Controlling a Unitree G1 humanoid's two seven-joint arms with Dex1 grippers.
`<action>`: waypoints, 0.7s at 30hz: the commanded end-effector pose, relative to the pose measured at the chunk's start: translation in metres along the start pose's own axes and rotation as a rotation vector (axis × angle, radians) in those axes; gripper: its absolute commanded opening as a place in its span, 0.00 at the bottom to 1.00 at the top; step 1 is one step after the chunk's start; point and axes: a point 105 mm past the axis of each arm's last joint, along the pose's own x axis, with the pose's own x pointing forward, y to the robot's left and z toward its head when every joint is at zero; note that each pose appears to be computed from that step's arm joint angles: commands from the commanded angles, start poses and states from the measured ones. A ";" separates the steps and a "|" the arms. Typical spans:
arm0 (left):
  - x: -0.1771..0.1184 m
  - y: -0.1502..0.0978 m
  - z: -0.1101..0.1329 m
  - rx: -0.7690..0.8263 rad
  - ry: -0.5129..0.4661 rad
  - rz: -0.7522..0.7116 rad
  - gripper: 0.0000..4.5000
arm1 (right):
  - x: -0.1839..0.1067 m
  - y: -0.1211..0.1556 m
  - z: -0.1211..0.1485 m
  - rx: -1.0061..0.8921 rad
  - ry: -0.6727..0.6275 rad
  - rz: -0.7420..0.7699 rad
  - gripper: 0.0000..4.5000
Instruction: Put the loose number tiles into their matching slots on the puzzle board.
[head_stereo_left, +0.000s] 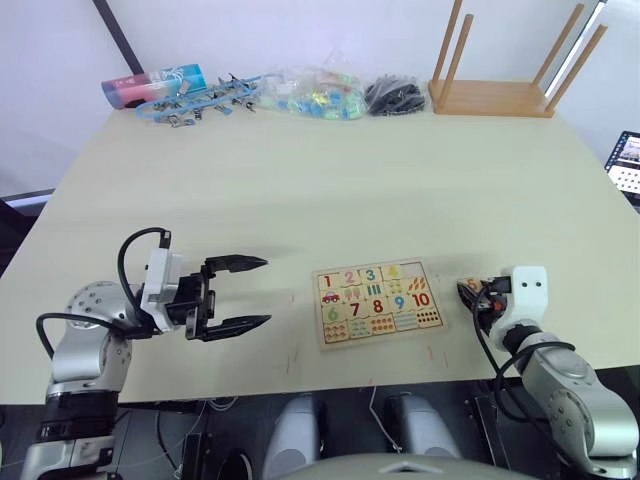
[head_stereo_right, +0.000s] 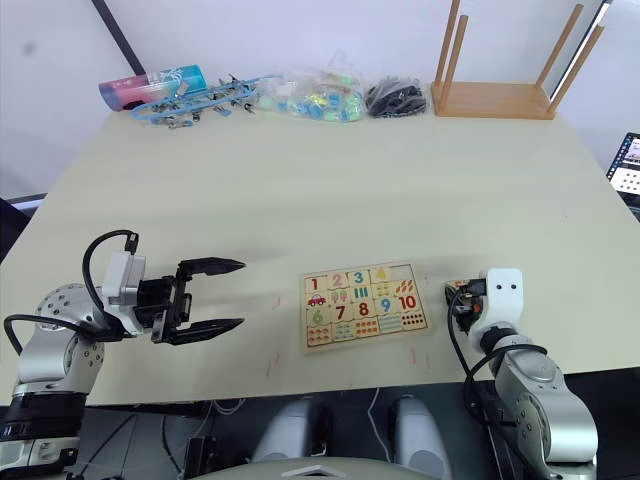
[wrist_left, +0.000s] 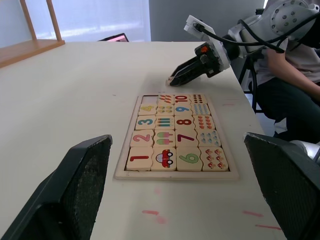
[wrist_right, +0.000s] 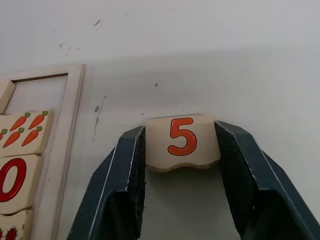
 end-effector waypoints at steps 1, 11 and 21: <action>0.000 0.001 0.005 0.018 -0.004 -0.024 1.00 | -0.005 -0.001 0.006 0.003 -0.026 -0.015 0.33; 0.000 0.000 0.004 0.016 0.000 -0.024 1.00 | -0.015 -0.006 0.035 -0.108 -0.099 0.104 0.99; 0.001 -0.002 0.005 0.018 -0.004 -0.022 1.00 | -0.019 -0.020 0.050 -0.332 -0.051 0.492 0.99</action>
